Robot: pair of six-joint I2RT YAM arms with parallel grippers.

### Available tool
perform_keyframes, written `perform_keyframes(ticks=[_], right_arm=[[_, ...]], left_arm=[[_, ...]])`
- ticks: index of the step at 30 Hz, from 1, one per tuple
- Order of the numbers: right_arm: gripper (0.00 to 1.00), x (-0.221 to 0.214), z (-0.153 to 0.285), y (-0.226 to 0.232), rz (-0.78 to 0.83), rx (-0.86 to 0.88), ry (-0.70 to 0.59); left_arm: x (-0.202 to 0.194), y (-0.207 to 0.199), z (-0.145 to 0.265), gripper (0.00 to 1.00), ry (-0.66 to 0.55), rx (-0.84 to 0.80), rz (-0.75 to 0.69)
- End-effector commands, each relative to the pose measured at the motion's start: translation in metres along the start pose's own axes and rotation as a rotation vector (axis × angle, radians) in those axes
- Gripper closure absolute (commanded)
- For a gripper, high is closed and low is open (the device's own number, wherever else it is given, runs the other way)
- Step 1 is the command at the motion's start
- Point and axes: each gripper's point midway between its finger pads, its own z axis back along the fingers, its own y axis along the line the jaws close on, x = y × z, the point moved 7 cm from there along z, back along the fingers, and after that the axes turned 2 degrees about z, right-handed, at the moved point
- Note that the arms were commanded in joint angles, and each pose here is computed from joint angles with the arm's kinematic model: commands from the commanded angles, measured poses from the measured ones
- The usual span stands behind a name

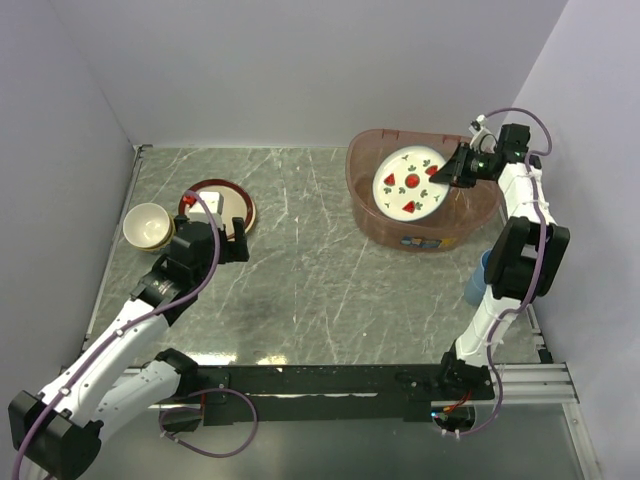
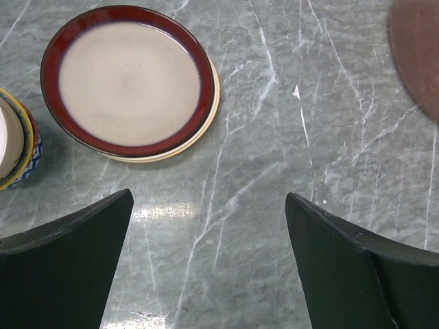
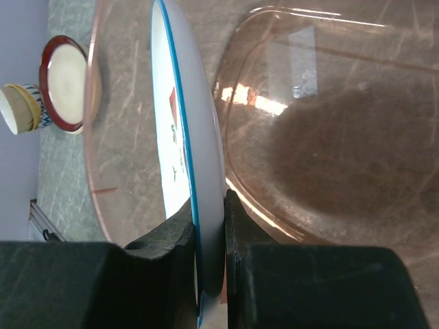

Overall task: Place the mixed dishes into the plastic bin
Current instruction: Place the plate in the plastic bin.

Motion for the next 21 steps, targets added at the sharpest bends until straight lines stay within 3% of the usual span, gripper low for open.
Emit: perform_keyframes(ticks=[1, 21], right_arm=[[1.00, 0.028, 0.001, 0.018, 0.091, 0.065, -0.063], [0.99, 0.021, -0.073, 0.012, 0.136, 0.068, 0.073]], left_arm=[[0.010, 0.001, -0.003, 0.01, -0.052, 0.015, -0.001], [0.003, 0.001, -0.011, 0.01, -0.022, 0.035, -0.023]])
